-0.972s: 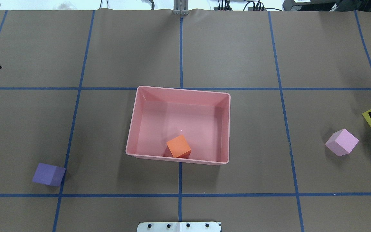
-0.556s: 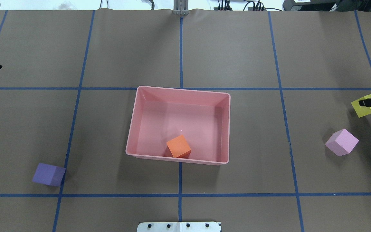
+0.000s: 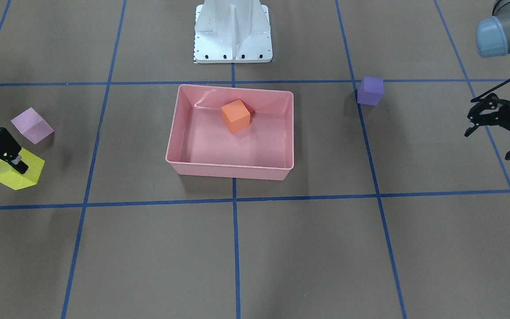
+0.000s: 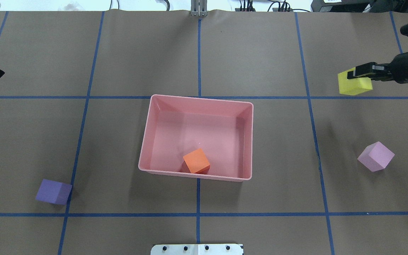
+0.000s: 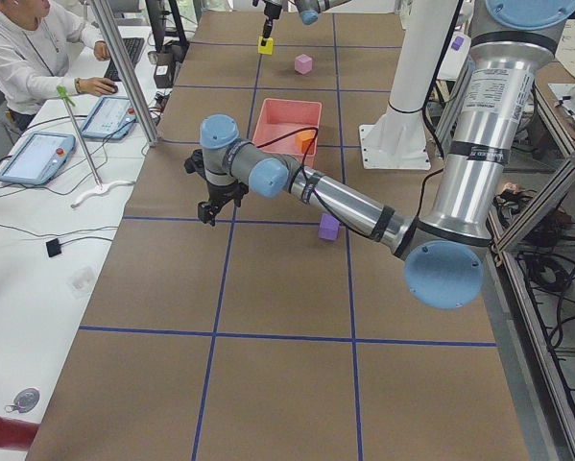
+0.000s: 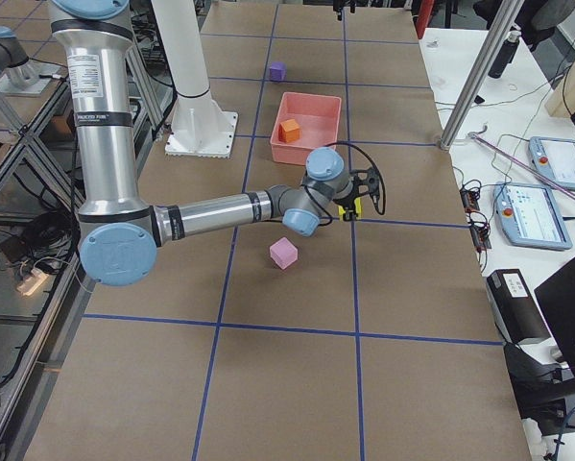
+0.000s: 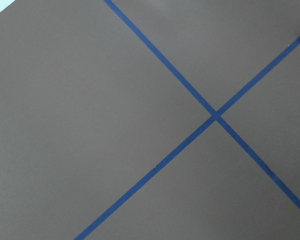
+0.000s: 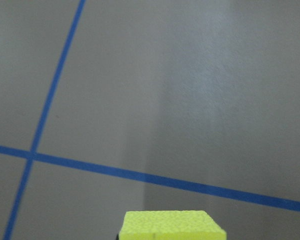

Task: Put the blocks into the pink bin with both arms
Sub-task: 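Carry the yellow cube into the pink bin and open the right gripper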

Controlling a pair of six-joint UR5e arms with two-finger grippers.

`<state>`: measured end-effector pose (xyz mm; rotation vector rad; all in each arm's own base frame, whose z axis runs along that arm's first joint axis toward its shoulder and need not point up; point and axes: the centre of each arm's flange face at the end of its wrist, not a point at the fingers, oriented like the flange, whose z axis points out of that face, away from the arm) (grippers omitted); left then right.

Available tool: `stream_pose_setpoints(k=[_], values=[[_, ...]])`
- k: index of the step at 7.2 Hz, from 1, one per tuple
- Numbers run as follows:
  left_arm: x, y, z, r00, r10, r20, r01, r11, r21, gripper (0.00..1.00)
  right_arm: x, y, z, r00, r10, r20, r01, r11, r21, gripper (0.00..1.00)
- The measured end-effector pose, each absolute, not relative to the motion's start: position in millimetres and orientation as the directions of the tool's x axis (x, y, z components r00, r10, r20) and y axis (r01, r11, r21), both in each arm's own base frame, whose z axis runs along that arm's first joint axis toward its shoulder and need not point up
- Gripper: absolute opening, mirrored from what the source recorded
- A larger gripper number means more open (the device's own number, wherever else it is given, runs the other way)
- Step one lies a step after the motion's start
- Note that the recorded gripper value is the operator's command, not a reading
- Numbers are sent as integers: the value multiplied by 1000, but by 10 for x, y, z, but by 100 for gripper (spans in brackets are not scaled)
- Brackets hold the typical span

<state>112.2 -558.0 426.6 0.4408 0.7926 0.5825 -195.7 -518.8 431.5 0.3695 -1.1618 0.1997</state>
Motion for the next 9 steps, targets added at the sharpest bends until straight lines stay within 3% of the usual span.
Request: stream_pose_setpoints(k=[2,4,5,6,9], values=[[1139,-5587,4168,582,576,-574,-229,794,564,100,-2732,-5158,3338,248,2,969,-402,910,101,9],[1194,-5587,4109,585,536,-609,-166,813,558,100,-3542,-4885,2519,211,34,977,-448,892,66,20],[1222,-5583,4102,583,531,-615,-158,816,555,100,-3956,-4664,2161,245,62,968,-465,883,61,76],[1263,-5574,4099,580,528,-620,-157,819,552,100,-4360,-4412,1922,296,85,951,-475,877,69,99],[1471,-5519,4052,565,509,-650,-137,834,534,100,-4795,-3902,1801,456,129,881,-453,885,105,100]])
